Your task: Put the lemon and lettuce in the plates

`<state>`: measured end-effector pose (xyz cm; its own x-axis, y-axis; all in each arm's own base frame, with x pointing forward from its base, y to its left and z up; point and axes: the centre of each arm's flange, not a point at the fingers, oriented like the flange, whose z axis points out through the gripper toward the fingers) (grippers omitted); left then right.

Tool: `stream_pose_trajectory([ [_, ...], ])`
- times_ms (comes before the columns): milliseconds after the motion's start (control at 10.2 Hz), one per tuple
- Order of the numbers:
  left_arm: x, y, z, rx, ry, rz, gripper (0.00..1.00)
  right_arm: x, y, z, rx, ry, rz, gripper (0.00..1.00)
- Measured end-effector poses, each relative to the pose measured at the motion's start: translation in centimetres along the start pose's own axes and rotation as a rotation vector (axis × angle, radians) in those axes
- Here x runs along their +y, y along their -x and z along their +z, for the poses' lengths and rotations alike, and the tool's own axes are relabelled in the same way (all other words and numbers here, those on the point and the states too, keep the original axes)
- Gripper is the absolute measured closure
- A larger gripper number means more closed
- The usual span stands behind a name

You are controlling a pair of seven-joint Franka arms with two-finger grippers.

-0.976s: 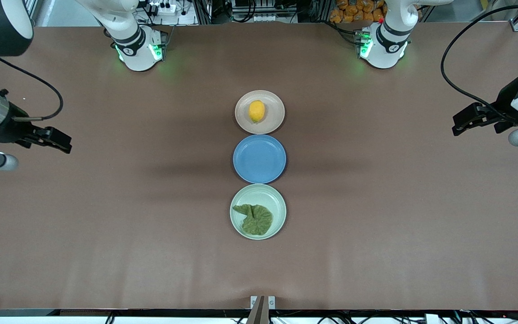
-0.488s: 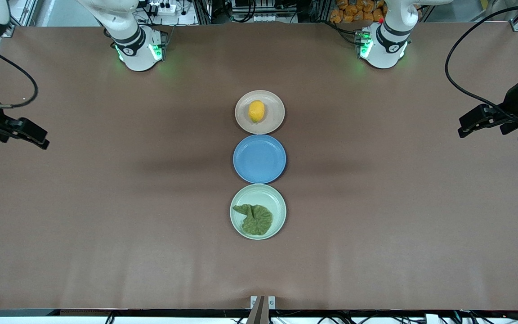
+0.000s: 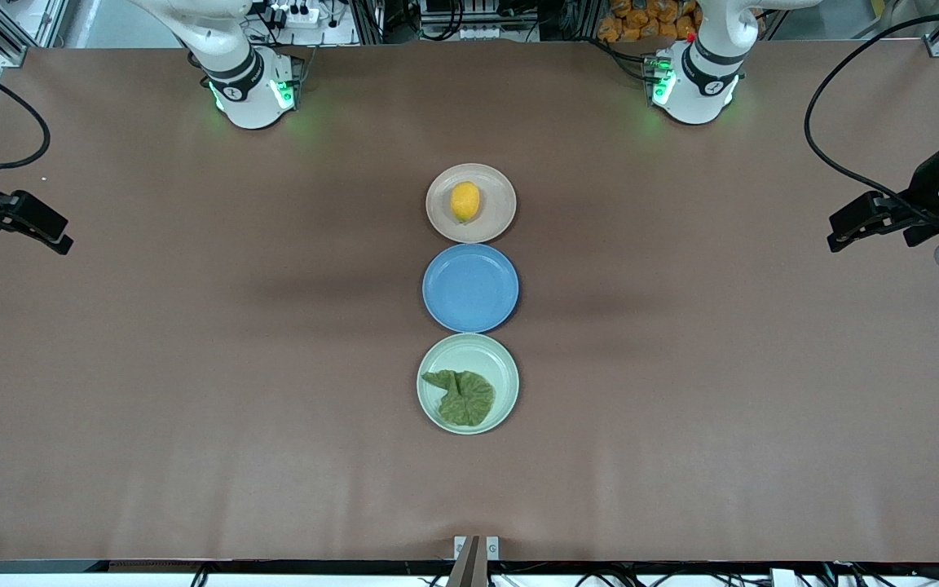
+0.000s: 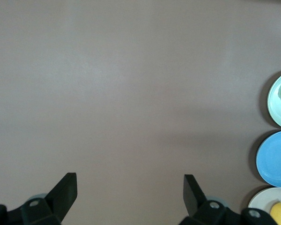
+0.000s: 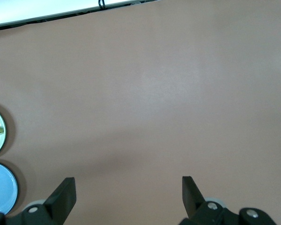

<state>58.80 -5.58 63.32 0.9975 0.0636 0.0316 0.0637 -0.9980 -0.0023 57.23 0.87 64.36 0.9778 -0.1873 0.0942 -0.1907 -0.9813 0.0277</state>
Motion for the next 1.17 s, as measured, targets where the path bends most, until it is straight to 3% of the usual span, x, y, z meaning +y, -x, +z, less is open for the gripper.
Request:
stream_pose_trajectory([
  [293, 0.3, 0.0, 0.2, -0.003, 0.000, 0.004, 0.00, 0.4, 0.4, -0.7, 0.000, -0.004, 0.010, 0.00],
  [683, 0.6, -0.1, 0.2, 0.002, 0.001, 0.009, 0.00, 0.9, 0.7, 0.1, -0.044, -0.015, 0.011, 0.00],
  [1171, 0.9, -0.1, 0.1, 0.012, 0.003, 0.014, 0.00, 0.7, 0.7, -0.1, -0.037, -0.017, 0.007, 0.00],
])
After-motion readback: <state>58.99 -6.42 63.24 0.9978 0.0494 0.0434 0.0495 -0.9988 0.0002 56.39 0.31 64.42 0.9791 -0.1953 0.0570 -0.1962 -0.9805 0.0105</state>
